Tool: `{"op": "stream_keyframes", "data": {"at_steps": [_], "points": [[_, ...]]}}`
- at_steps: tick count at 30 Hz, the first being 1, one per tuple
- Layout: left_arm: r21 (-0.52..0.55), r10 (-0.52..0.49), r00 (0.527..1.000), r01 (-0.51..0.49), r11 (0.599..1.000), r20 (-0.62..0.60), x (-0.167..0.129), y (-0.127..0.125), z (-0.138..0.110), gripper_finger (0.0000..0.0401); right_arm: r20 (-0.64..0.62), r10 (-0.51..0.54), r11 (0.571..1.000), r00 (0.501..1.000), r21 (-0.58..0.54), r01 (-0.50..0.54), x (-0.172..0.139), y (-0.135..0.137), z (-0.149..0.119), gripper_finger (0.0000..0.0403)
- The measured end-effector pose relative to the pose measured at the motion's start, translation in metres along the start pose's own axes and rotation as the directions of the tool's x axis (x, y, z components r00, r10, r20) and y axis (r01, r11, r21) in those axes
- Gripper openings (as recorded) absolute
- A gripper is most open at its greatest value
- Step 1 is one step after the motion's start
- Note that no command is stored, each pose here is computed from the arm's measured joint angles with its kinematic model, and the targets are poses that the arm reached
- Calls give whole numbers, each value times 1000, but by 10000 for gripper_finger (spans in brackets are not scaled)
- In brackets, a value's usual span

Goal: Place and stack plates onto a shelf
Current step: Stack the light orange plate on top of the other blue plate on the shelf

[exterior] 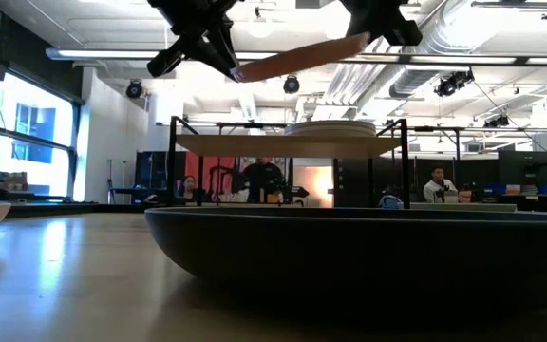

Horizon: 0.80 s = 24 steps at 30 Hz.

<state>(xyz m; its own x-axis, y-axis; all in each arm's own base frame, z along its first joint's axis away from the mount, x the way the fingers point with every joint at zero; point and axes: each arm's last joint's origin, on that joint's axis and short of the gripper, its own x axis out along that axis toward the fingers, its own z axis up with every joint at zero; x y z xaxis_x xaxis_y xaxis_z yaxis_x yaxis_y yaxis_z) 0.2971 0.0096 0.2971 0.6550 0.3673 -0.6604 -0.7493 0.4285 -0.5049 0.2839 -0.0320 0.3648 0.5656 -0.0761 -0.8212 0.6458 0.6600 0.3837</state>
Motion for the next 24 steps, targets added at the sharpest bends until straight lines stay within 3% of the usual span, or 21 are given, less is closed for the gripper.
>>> {"op": "stream_keyframes", "data": {"at_steps": [10,24], "points": [[-3,-17,1000,17,1000,-18,0,-1,0,6,-44,-43,997,998,65,46,6,-2,-2,3],[55,-86,993,90,994,-79,1,-4,2,67,-38,-64,995,997,70,66,7,-3,-3,0]]}}
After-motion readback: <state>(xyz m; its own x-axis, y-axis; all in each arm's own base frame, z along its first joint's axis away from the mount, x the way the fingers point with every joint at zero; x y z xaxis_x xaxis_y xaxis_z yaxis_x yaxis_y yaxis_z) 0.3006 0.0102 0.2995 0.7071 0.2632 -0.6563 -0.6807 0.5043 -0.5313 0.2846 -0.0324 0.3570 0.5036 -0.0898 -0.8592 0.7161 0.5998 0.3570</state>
